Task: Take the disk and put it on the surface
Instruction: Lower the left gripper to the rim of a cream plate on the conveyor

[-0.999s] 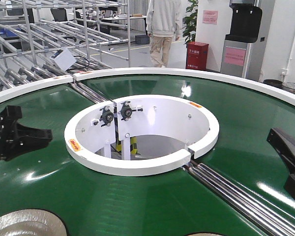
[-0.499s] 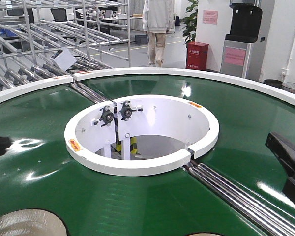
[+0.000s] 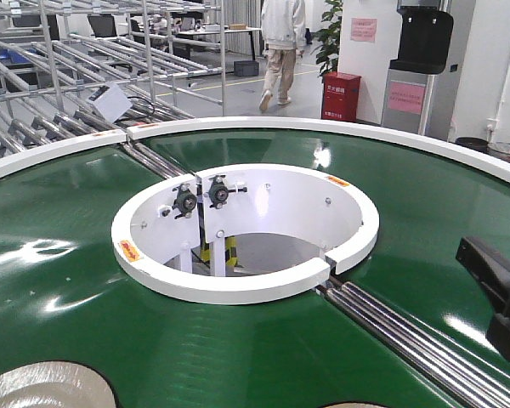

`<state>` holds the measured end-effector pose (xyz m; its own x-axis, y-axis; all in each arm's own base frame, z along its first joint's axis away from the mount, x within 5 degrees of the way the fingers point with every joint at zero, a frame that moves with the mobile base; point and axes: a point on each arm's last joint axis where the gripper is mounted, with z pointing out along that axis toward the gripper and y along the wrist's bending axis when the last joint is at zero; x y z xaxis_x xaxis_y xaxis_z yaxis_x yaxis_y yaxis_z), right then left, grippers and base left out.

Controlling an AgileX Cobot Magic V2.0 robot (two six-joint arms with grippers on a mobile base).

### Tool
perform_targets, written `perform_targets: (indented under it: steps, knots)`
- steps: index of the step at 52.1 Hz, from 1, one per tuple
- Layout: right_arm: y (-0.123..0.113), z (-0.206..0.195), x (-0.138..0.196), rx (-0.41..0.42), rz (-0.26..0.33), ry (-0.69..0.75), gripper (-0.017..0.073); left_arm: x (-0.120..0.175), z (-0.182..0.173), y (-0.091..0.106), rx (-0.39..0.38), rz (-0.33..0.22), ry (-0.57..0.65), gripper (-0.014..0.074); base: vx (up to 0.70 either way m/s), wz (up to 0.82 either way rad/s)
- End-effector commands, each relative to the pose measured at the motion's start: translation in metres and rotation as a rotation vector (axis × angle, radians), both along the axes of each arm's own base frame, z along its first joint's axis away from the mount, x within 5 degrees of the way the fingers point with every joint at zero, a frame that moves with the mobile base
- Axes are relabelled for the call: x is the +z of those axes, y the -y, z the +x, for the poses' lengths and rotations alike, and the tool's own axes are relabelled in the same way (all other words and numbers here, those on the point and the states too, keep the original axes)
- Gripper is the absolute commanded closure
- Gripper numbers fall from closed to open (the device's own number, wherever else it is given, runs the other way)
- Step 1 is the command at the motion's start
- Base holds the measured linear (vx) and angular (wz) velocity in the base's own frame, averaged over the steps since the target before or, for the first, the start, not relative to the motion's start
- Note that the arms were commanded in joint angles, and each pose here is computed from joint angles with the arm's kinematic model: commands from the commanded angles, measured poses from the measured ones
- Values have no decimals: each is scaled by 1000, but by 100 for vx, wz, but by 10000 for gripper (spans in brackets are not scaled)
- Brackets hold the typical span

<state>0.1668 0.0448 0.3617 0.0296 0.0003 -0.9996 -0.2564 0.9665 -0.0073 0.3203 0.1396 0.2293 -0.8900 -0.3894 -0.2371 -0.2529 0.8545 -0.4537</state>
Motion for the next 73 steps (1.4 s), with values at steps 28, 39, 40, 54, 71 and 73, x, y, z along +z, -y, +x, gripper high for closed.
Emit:
perform_targets:
  steps: [28, 39, 40, 54, 71, 73]
  knots:
    - [1, -3, 12, -2, -34, 37, 9, 12, 16, -5, 64, 38, 146, 269, 0, 0]
    - [1, -3, 12, -2, -34, 37, 9, 13, 16, -3, -81, 92, 200, 182, 0, 0]
    - [1, -3, 12, -2, -34, 37, 9, 13, 16, -3, -80, 93, 200, 174, 0, 0]
    - [1, -3, 11, -1, -37, 23, 9, -11, 20, -5, -134, 53, 143, 69, 0, 0]
    - [1, -3, 10, 0, -40, 12, 9, 22, 43, -10, -264, 31, 257, 70, 0, 0]
    - [1, -3, 9, 0, -41, 9, 9, 27, 44, -10, -272, 28, 265, 70, 0, 0]
